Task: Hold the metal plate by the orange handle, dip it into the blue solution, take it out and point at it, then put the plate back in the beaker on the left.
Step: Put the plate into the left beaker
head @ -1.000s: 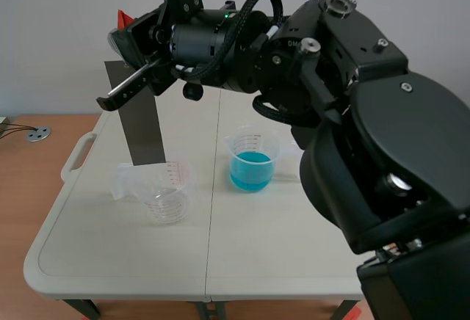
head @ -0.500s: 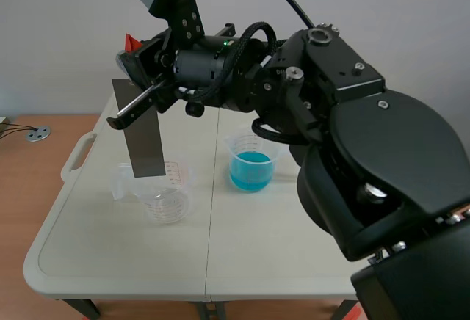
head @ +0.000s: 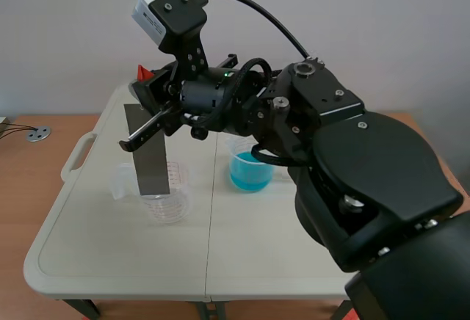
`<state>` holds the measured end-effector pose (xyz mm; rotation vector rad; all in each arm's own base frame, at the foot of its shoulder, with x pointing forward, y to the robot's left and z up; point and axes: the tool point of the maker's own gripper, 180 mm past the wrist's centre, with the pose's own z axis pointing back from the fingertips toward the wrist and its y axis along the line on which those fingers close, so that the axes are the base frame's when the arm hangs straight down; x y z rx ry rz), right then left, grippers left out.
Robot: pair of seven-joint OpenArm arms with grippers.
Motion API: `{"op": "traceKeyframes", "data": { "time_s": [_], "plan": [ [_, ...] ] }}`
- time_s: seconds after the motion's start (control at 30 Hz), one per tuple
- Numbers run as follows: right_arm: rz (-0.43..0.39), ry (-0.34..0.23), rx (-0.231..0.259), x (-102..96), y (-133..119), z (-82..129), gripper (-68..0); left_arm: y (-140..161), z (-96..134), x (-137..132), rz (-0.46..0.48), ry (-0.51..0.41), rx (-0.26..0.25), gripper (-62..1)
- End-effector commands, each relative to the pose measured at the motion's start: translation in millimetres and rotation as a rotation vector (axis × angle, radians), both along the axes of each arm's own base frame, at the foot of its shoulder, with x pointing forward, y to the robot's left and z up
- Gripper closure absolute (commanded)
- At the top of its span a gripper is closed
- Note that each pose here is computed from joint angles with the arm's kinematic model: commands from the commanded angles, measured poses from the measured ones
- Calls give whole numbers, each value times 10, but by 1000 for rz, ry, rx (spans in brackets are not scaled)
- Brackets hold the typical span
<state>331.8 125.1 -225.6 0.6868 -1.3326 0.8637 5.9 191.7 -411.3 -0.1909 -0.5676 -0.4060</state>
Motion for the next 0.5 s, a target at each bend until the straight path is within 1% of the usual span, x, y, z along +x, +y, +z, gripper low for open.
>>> {"op": "traceKeyframes", "data": {
  "time_s": [0.0,0.33,0.47],
  "plan": [
    [4,-27,39,35,26,128,-15,-22,30,6,-2,-8,-11,-15],
    [-4,22,62,44,24,-88,-15,-25,34,19,-1,-13,-13,-15],
    [-23,47,59,67,3,-194,-15,-24,32,67,-2,-23,-12,-15]
  ]
}}
